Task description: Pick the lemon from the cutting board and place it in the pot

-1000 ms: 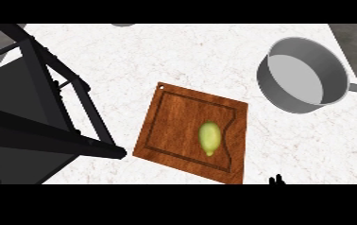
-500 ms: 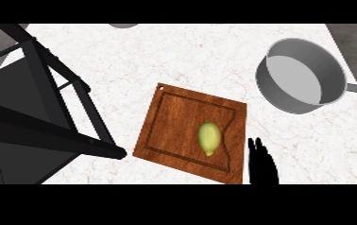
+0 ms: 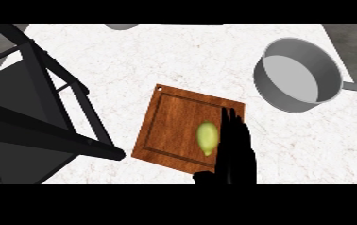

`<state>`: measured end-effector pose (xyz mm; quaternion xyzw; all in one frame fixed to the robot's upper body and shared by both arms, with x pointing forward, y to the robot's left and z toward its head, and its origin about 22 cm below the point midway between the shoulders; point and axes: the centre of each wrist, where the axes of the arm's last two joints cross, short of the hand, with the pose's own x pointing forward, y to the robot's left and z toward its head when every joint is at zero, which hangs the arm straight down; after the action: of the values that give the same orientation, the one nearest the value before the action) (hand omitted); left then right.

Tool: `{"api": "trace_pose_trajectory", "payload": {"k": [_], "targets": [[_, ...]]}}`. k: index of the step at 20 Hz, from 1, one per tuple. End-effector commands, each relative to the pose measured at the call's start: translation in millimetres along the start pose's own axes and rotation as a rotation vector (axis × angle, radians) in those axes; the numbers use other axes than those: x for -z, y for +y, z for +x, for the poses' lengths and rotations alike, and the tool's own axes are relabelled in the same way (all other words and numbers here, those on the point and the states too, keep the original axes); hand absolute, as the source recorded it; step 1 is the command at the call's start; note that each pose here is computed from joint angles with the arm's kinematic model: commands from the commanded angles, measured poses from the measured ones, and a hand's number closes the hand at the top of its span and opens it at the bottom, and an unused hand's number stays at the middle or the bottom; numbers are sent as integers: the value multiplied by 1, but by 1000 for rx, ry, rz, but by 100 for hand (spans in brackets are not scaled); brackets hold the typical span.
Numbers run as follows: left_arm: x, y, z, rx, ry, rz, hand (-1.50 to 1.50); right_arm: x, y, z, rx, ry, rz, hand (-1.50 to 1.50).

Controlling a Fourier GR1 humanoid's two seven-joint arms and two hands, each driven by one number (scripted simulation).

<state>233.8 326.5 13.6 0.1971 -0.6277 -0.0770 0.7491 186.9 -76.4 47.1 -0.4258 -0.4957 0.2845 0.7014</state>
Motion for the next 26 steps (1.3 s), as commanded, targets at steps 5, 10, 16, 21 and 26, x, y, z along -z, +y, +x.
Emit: {"api": "trace_pose_trajectory", "payload": {"k": [5,10,16,21,26], "targets": [[4,7,-1,-32,9,9,0,3,25,12,1,107,16,-150],[9,-1,-5,-11,4,27,0,20,31,9,-25,117,26,-150],[5,17,-6,-20,-5,7,0,50,29,13,-7,133,32,-150],[-1,14,-4,-8,0,17,0,61,45,3,-83,68,71,150],[-3,18,9,-31,-8,18,0,46,54,6,-83,34,33,150]]}}
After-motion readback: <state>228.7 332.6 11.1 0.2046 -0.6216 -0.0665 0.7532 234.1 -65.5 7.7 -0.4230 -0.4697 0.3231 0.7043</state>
